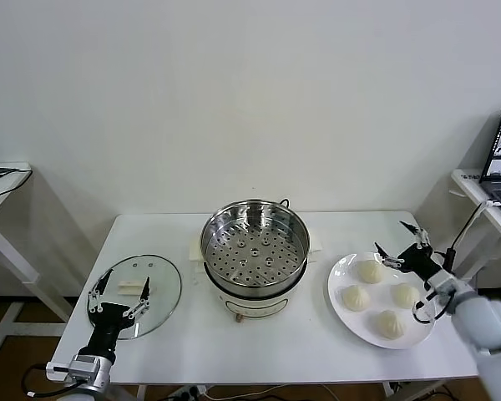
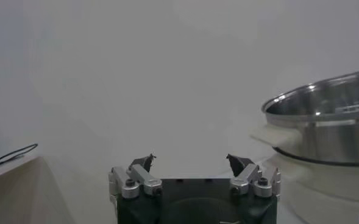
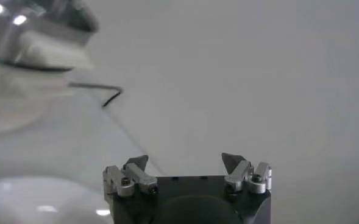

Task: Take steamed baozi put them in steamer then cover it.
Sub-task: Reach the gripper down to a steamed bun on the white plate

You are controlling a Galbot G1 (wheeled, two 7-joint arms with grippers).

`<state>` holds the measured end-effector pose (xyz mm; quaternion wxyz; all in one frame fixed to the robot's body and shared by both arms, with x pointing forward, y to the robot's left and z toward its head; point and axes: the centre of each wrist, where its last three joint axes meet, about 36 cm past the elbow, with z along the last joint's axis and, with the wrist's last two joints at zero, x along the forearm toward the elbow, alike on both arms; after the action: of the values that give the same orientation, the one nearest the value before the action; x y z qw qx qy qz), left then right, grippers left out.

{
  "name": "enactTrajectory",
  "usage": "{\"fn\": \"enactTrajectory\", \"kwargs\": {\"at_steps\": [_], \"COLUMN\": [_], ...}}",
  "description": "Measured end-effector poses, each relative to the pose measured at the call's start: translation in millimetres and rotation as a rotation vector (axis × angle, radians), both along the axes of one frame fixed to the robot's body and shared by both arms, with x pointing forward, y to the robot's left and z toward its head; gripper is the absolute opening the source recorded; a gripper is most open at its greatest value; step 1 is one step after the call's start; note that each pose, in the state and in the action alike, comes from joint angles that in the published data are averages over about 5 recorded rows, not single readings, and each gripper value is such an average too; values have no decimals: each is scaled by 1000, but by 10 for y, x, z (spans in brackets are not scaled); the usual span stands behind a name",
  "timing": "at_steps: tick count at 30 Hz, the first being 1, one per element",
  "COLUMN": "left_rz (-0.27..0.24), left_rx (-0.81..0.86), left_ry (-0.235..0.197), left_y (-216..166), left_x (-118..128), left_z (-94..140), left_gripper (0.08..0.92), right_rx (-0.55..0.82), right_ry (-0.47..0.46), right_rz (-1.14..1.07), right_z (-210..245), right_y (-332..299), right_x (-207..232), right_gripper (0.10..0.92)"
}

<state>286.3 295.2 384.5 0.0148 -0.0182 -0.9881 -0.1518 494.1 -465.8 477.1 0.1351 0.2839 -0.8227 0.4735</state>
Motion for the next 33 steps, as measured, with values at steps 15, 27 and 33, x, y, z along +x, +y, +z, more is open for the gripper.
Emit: {"fn": "enactTrajectory", "kwargs": {"at_steps": [15, 27, 33], "left_rz": [-2, -7, -9], "left_rx": [-13, -19, -25], "left_ry": [-9, -15, -13], "left_y": [-77, -115, -133], "left_x": [-4, -5, -4], "left_z": [23, 46, 30], "left_gripper": [823, 823, 823], "right_rx": [-330, -442, -474], "right_ry": [463, 603, 627], "right_rz": [220, 230, 228], "right_z": [457, 297, 174], "right_y": [32, 135, 226], "right_x": [928, 1238, 1355], "right_gripper": [823, 823, 823]}}
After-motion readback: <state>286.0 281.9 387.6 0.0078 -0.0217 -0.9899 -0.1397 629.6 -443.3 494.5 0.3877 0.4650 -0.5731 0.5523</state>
